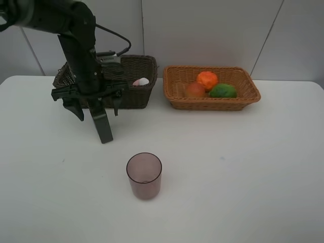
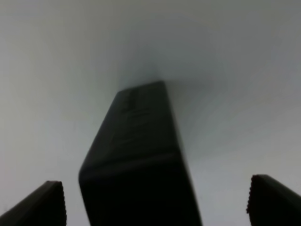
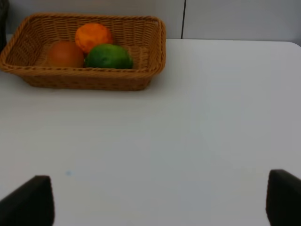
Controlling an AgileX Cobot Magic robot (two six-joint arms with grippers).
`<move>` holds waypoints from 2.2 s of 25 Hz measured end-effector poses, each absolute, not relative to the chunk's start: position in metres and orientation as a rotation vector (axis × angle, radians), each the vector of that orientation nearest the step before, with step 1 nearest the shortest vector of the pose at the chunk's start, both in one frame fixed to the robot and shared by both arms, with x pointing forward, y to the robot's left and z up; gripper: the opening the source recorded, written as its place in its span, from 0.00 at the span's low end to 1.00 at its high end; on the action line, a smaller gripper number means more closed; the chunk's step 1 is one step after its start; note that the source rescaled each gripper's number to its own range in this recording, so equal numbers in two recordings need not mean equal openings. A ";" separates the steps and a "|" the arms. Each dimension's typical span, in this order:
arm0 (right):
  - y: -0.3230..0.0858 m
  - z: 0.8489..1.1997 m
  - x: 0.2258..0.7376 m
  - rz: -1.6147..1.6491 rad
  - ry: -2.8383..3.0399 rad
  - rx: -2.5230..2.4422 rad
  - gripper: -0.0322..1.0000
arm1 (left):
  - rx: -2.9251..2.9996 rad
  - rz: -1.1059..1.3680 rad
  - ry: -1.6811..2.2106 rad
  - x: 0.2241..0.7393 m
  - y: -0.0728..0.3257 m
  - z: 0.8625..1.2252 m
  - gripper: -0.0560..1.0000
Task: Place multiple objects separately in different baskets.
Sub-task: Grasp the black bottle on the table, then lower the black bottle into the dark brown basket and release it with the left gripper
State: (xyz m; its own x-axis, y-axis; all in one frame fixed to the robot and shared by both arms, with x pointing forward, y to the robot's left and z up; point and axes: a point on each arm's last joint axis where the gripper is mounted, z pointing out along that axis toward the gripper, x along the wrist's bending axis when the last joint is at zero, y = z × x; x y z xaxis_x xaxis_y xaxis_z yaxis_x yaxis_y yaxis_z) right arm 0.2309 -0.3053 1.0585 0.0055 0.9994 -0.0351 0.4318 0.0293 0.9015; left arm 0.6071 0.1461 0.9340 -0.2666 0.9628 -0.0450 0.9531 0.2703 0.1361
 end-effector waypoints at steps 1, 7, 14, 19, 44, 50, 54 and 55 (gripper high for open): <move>-0.305 1.058 0.231 0.929 1.534 1.509 0.96 | 1.822 0.117 2.408 0.607 0.146 0.931 1.00; -0.305 1.058 0.231 0.929 1.534 1.509 0.96 | 1.814 0.098 2.417 0.608 0.144 0.922 0.94; -0.305 1.058 0.231 0.929 1.534 1.509 0.96 | 1.820 0.106 2.413 0.608 0.145 0.922 0.47; -0.305 1.058 0.231 0.929 1.534 1.509 0.96 | 1.819 0.107 2.412 0.608 0.145 0.922 0.47; -0.305 1.058 0.231 0.929 1.534 1.509 0.96 | 2.012 0.309 2.145 0.612 0.154 1.038 0.47; -0.305 1.058 0.231 0.929 1.534 1.509 0.96 | 1.952 0.581 2.003 0.636 0.173 1.073 0.47; -0.305 1.058 0.231 0.929 1.534 1.509 0.96 | 1.909 0.731 1.857 0.652 0.174 1.077 0.47; -0.305 1.058 0.231 0.929 1.534 1.509 0.96 | 1.905 0.752 1.824 0.657 0.173 1.074 0.47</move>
